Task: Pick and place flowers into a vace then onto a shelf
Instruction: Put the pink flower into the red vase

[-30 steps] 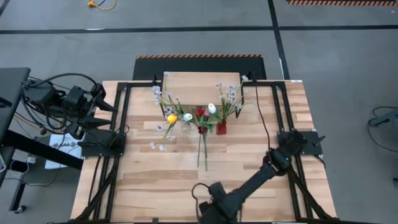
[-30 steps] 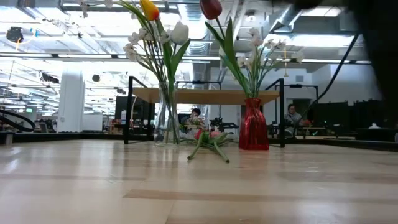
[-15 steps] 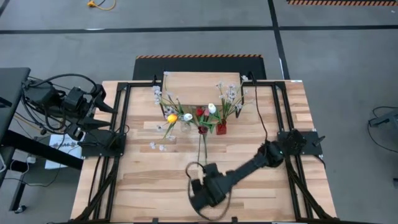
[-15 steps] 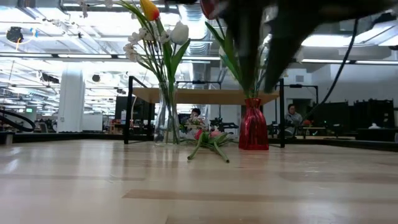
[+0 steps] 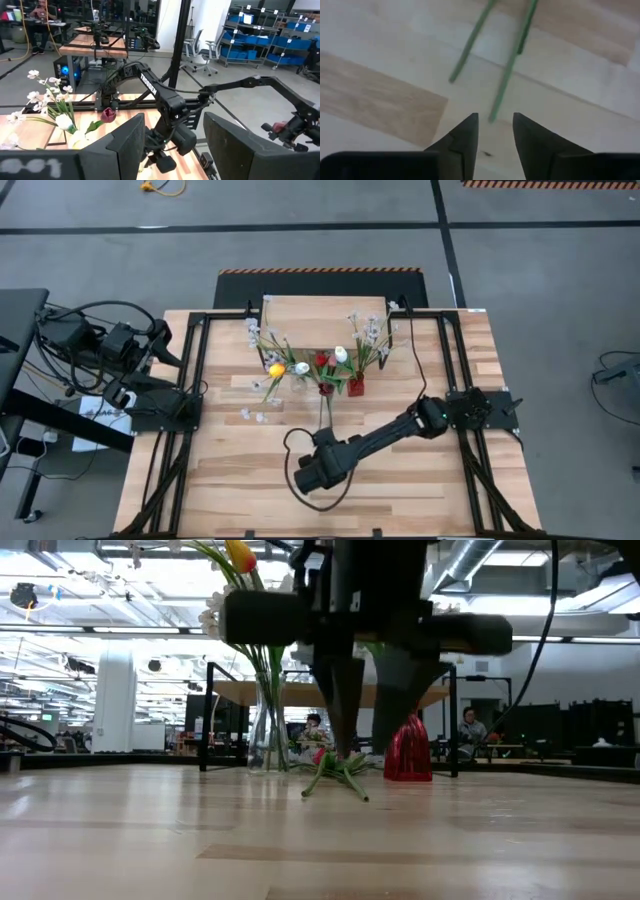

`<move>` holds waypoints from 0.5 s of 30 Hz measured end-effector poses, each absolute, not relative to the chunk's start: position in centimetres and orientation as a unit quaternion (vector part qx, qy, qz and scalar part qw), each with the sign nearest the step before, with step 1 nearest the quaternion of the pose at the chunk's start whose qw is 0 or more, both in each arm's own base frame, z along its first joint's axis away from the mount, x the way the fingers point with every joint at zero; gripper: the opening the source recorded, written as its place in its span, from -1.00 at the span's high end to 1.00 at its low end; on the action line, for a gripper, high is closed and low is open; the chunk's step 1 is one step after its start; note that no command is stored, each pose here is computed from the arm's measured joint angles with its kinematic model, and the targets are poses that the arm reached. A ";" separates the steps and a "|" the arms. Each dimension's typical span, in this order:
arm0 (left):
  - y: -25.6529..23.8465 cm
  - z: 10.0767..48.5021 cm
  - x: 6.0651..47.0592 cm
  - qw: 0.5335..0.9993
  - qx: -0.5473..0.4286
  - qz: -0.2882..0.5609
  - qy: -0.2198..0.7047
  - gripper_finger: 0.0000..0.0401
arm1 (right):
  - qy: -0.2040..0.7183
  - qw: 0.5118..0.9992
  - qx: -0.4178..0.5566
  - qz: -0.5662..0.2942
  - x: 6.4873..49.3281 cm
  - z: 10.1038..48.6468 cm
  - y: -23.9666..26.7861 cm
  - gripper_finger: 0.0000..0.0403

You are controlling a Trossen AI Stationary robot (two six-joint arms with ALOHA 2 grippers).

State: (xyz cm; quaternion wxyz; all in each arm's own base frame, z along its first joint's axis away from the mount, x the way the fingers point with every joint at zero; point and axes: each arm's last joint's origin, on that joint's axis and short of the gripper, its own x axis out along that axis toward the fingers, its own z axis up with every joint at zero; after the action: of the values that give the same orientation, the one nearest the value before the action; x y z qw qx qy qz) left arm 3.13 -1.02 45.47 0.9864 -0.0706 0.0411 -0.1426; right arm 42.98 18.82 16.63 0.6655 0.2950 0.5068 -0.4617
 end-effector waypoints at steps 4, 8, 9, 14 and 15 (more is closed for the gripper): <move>-1.0 45.5 3.1 0.986 -0.073 -0.142 0.041 0.04 | 0.507 0.661 0.291 -0.471 42.9 15.8 18.4 0.45; -1.0 45.5 3.1 0.986 -0.073 -0.142 0.041 0.04 | 0.509 0.659 0.292 -0.471 43.0 14.5 17.9 0.45; -1.0 45.5 3.1 0.986 -0.073 -0.142 0.041 0.04 | 0.507 0.664 0.297 -0.461 43.2 14.3 17.9 0.45; -1.0 45.5 3.1 0.986 -0.078 -0.142 0.042 0.04 | 0.493 0.680 0.326 -0.435 44.0 12.9 17.4 0.45; -1.0 45.5 3.1 0.986 -0.079 -0.142 0.042 0.04 | 0.496 0.676 0.331 -0.433 44.0 12.8 17.3 0.45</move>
State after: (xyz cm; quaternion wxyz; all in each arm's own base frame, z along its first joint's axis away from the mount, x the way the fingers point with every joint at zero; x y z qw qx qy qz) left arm 3.13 -1.02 45.46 0.9859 -0.0786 0.0424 -0.1417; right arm 43.97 17.31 12.75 0.6761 0.3307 0.4960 -0.4330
